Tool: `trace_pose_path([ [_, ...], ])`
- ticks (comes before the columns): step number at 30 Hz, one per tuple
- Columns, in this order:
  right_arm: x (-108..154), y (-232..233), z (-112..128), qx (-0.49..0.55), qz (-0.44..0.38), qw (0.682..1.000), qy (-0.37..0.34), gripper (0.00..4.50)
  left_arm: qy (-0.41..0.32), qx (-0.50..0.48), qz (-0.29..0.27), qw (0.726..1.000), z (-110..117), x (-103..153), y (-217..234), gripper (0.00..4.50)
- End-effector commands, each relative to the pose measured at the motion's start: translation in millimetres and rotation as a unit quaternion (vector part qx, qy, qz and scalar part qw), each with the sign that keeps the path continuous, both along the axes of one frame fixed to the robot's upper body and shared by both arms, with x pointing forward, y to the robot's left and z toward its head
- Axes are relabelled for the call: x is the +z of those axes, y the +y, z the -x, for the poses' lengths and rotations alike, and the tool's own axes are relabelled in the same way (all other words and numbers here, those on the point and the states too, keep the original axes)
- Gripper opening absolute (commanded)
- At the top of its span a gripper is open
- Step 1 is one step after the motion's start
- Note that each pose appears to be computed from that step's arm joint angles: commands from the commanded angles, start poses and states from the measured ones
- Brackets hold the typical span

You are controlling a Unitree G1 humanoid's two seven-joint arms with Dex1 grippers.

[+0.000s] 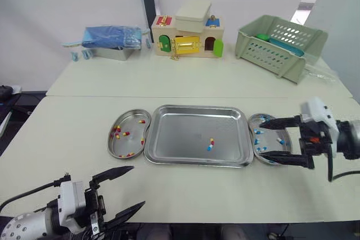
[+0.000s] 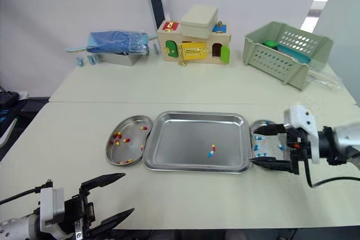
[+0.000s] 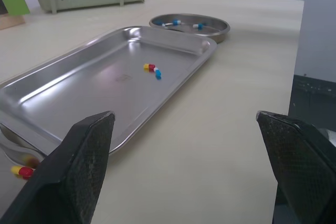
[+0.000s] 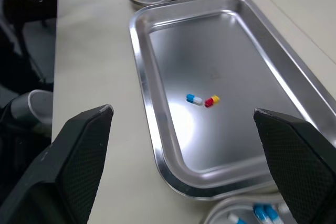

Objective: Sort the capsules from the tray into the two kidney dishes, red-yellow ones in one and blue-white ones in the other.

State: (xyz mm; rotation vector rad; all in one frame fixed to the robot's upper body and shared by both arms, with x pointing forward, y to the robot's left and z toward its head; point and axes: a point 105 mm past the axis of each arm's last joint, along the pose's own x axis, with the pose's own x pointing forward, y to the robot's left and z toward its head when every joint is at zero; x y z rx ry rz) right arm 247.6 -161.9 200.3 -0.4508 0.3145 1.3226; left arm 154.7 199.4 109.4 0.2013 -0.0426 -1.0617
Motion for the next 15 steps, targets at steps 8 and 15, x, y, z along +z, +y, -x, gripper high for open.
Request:
trace_pose_path([
  [8,0,68,-40,0.198,0.095,0.973,-0.064,4.5,-0.015,0.012,0.021,1.0,7,-5,-7,4.47],
  [15,-12,96,-59,0.276,0.187,0.937,-0.102,4.5,-0.023,0.028,0.032,0.999,6,-6,-10,4.47],
])
